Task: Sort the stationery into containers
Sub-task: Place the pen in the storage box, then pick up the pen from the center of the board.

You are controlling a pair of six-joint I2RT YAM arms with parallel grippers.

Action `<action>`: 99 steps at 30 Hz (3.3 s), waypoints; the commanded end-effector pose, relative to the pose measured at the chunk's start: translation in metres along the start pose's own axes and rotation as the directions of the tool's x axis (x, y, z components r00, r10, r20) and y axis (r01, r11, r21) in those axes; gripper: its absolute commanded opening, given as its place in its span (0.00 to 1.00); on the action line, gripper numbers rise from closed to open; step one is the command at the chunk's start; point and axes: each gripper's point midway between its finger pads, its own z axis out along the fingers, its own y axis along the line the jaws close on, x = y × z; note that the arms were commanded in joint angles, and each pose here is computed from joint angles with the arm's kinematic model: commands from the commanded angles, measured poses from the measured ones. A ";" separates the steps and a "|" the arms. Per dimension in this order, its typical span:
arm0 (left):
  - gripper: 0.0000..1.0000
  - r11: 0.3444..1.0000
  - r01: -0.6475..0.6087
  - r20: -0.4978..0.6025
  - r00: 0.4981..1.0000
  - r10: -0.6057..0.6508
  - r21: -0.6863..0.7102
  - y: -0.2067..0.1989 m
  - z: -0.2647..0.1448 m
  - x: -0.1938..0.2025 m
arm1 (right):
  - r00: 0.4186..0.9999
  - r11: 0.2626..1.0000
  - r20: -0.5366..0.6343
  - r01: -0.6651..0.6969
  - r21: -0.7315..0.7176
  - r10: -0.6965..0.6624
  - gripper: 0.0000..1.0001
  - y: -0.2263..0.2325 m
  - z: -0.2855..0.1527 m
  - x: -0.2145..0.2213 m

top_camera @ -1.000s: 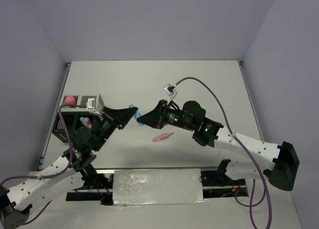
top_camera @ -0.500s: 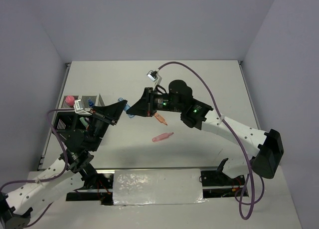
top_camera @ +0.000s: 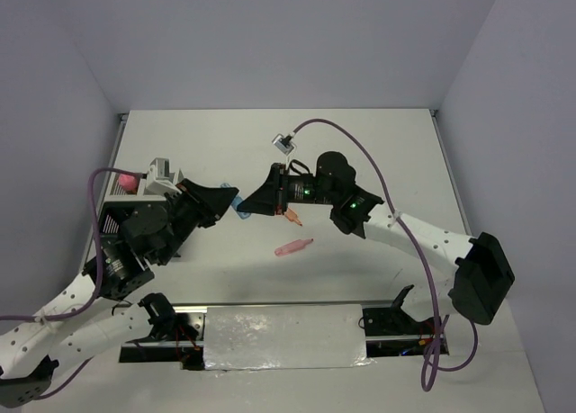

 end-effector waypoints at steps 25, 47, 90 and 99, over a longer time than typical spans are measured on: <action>0.00 0.058 0.042 0.064 0.880 0.471 -0.997 0.237 -0.087 -0.196 | 0.981 0.941 0.089 0.140 0.308 -0.175 0.66 -0.068 -0.112 -0.013; 0.15 -0.142 0.156 0.087 0.911 0.404 -0.977 0.316 -0.113 -0.174 | 0.966 0.964 0.123 0.205 0.170 -0.227 0.68 -0.007 -0.137 0.007; 0.99 0.819 -0.569 -0.115 0.821 0.560 -0.076 0.105 -0.024 -0.028 | 0.924 -0.047 0.380 -0.379 0.924 0.031 1.00 -0.217 -0.141 0.095; 0.99 0.820 -0.570 -0.185 0.812 0.553 -0.055 0.110 -0.018 -0.014 | 0.908 -0.184 0.410 -0.389 0.903 0.092 0.90 -0.238 -0.108 0.136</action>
